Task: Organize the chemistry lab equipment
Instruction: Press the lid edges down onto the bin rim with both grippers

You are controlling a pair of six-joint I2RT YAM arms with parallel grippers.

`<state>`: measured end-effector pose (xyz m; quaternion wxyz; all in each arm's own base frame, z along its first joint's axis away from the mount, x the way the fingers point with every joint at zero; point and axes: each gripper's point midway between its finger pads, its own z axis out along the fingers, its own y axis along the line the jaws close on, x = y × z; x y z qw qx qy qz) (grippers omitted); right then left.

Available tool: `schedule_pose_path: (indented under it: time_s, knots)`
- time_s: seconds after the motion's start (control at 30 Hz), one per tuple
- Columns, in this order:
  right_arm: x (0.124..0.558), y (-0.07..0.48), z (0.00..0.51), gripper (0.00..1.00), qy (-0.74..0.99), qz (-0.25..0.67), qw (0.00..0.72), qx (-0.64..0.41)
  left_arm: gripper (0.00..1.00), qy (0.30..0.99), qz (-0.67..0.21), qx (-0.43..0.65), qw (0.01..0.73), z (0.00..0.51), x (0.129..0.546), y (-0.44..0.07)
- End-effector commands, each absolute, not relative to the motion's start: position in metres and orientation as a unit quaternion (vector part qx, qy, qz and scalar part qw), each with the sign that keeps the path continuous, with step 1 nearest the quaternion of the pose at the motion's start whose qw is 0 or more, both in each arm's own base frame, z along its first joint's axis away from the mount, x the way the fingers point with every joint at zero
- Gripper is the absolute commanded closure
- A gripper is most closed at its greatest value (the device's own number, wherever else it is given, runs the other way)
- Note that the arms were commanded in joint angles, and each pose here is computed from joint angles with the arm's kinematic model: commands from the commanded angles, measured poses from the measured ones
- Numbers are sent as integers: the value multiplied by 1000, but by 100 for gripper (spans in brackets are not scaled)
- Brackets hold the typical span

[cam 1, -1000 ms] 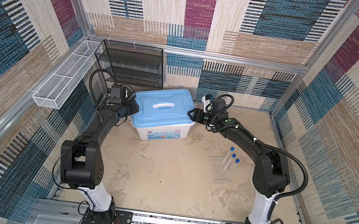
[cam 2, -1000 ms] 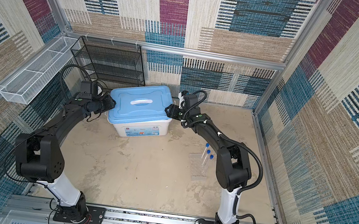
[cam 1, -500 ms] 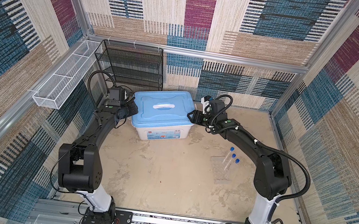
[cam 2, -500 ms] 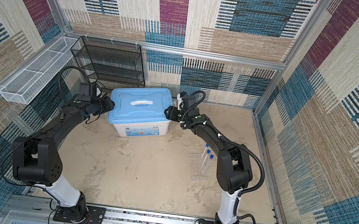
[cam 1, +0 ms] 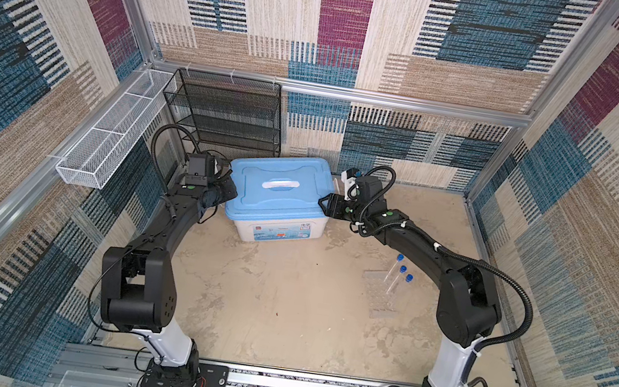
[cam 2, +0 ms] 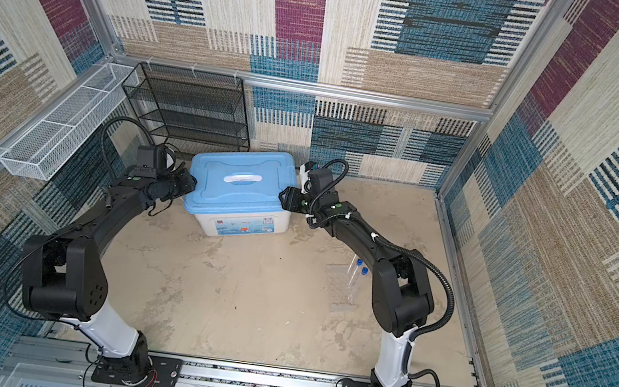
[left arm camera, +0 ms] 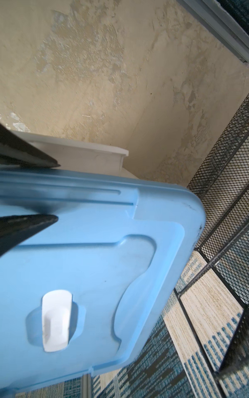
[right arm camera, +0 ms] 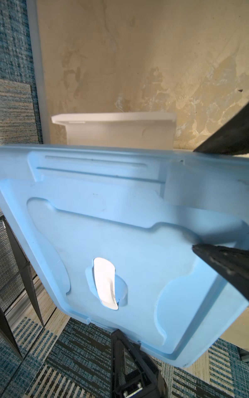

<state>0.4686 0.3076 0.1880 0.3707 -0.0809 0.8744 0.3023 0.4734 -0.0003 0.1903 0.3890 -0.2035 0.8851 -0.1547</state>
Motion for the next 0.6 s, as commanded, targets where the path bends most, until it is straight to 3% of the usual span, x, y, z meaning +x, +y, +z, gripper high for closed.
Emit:
schedule_pose_path:
  time_s: [0.0, 0.23, 0.4, 0.5, 0.57]
  knots:
    - [461, 290, 168, 37, 900, 252, 348, -78, 63, 909, -154, -210, 325, 160, 450, -7]
    - [438, 277, 181, 37, 900, 249, 348, -79, 63, 910, -194, -189, 313, 158, 437, -36]
    - [428, 265, 175, 37, 906, 232, 346, -73, 60, 908, -175, -193, 328, 168, 439, -25]
    - [427, 262, 173, 37, 909, 225, 344, -71, 48, 906, -152, -188, 346, 188, 441, -16]
    - [426, 260, 174, 37, 908, 223, 348, -68, 32, 900, -121, -188, 373, 203, 440, -4]
